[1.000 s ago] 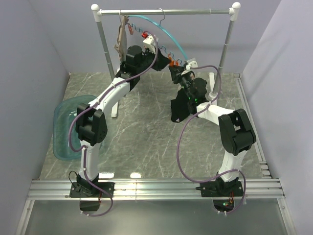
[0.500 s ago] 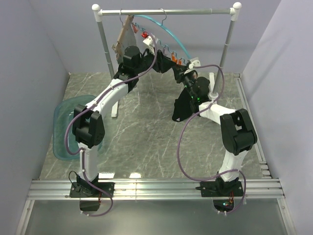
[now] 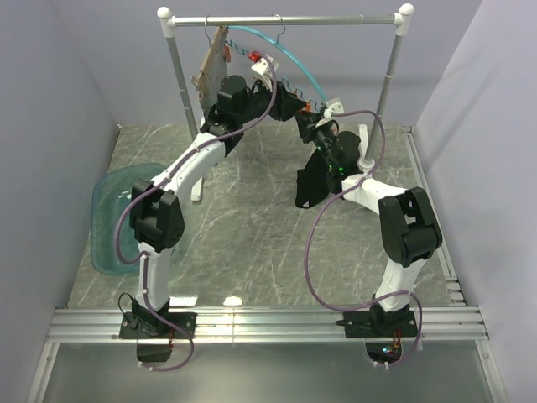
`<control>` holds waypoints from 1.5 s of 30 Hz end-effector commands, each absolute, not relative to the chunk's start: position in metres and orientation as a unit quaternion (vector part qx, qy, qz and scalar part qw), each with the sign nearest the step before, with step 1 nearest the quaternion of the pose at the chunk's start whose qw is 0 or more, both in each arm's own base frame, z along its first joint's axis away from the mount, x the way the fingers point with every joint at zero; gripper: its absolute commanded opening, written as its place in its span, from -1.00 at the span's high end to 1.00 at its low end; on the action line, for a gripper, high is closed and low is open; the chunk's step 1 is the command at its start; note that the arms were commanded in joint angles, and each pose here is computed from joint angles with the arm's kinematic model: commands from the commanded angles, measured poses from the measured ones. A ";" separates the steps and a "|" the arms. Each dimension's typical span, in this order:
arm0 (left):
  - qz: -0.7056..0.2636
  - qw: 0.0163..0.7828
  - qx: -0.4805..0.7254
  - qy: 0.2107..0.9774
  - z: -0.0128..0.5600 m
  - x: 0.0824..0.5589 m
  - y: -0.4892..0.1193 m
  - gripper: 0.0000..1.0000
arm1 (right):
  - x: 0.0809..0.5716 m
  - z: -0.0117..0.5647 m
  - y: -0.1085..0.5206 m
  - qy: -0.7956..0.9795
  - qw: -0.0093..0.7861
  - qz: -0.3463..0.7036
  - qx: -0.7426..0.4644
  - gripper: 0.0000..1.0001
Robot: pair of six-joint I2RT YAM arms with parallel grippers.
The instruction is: Clip the underwear to the hanger
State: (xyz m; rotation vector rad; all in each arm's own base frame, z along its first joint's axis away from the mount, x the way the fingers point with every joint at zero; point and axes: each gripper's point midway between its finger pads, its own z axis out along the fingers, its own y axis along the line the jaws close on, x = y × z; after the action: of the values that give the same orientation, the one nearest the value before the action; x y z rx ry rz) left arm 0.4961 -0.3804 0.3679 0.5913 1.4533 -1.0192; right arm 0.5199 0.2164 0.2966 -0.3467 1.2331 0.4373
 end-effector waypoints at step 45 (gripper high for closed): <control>-0.436 0.605 0.246 0.618 0.368 0.504 -0.391 0.99 | 0.499 0.332 0.215 0.552 0.783 0.227 -0.175 0.41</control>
State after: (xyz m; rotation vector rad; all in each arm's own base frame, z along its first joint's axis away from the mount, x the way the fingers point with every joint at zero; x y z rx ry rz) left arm 0.5065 -0.3903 0.3494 0.5785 1.4757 -0.9846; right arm 0.5083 0.2143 0.3018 -0.3755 1.2527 0.4708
